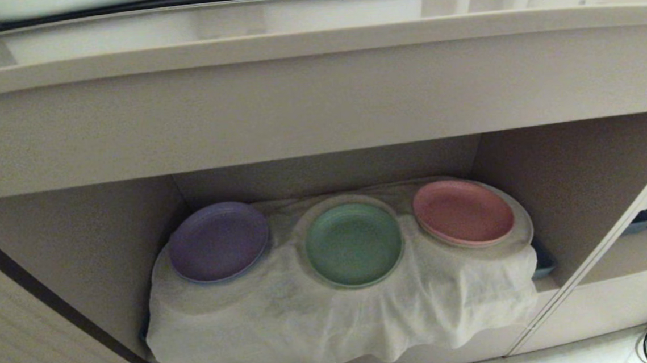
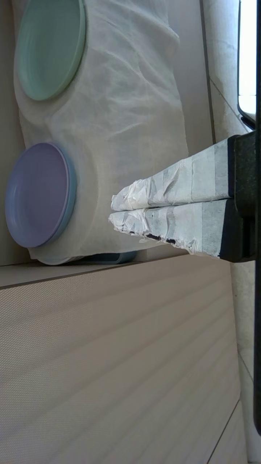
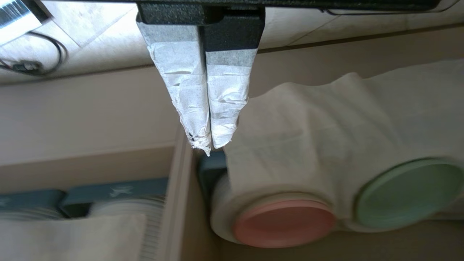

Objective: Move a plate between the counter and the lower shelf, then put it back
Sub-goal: Pick up the plate in the cupboard

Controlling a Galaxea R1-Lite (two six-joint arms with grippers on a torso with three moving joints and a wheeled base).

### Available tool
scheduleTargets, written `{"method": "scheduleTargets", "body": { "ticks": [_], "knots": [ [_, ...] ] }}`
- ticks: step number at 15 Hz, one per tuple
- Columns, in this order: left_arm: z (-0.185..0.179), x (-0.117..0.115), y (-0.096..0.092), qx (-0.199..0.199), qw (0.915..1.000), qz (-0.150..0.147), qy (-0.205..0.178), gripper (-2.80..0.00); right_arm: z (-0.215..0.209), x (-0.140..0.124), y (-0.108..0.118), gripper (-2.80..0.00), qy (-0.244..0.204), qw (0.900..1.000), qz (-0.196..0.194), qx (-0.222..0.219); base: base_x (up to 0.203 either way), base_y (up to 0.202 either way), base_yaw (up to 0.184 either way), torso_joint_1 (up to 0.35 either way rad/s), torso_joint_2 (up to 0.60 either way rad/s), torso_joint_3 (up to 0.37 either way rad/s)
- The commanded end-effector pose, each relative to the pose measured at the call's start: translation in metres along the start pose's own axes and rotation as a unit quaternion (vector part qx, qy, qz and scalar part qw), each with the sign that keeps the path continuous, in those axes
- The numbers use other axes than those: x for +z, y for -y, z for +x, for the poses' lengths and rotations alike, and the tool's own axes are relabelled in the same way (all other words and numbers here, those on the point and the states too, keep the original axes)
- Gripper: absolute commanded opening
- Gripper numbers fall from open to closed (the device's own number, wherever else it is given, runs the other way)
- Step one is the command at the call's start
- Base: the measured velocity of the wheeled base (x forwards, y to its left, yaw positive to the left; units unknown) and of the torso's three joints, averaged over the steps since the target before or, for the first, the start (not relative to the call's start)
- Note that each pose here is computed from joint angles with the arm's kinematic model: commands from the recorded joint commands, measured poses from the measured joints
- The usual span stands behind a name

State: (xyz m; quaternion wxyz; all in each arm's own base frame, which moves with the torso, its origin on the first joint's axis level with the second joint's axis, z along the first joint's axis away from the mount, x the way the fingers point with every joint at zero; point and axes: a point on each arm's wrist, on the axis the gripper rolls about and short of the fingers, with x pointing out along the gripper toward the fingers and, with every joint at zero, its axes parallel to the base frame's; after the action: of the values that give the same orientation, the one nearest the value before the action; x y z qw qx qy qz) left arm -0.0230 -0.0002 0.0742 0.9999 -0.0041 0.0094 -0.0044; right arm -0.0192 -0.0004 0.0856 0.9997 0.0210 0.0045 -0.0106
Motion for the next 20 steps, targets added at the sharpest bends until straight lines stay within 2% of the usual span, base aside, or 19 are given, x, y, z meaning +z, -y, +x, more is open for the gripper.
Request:
{"method": "scheduleTargets", "body": {
  "ticks": [1, 6, 7, 9, 11, 14, 17, 20],
  "knots": [
    [0.000, 0.000, 0.000, 0.000, 1.0000, 0.000, 0.000, -2.80, 0.006, 0.008, -0.001, -2.80, -0.021, 1.000, -0.001, 0.008, 0.000, 0.000, 0.000, 0.000, 0.00, 0.000],
    [0.000, 0.000, 0.000, 0.000, 1.0000, 0.000, 0.000, -2.80, 0.022, 0.033, -0.002, -2.80, -0.069, 0.997, -0.016, 0.014, 0.000, 0.000, 0.000, 0.000, 0.00, 0.000],
    [0.000, 0.000, 0.000, 0.000, 1.0000, 0.000, 0.000, -2.80, 0.026, 0.037, -0.003, -2.80, -0.081, 0.996, -0.020, 0.026, 0.000, 0.000, 0.000, 0.000, 0.00, 0.000],
    [0.000, 0.000, 0.000, 0.000, 1.0000, -0.001, 0.000, -2.80, 0.035, 0.046, -0.006, -2.80, -0.103, 0.991, -0.026, 0.079, 0.000, 0.000, 0.000, 0.000, 0.00, 0.000],
    [0.000, 0.000, 0.000, 0.000, 1.0000, 0.000, 0.000, -2.80, 0.046, 0.048, -0.009, -2.80, -0.133, 0.981, -0.039, 0.133, 0.000, 0.000, 0.000, 0.000, 0.00, 0.000],
    [0.000, 0.000, 0.000, 0.000, 1.0000, 0.000, 0.000, -2.80, 0.063, 0.050, -0.012, -2.80, -0.181, 0.962, -0.029, 0.201, 0.000, 0.000, 0.000, 0.000, 0.00, 0.000],
    [0.000, 0.000, 0.000, 0.000, 1.0000, 0.000, 0.000, -2.80, 0.085, 0.047, -0.014, -2.80, -0.245, 0.944, -0.016, 0.221, 0.000, 0.000, 0.000, 0.000, 0.00, 0.000],
    [0.000, 0.000, 0.000, 0.000, 1.0000, 0.000, 0.000, -2.80, 0.111, 0.040, -0.016, -2.80, -0.288, 0.930, -0.009, 0.229, 0.000, 0.000, 0.000, 0.000, 0.00, 0.000]
  ]
}}
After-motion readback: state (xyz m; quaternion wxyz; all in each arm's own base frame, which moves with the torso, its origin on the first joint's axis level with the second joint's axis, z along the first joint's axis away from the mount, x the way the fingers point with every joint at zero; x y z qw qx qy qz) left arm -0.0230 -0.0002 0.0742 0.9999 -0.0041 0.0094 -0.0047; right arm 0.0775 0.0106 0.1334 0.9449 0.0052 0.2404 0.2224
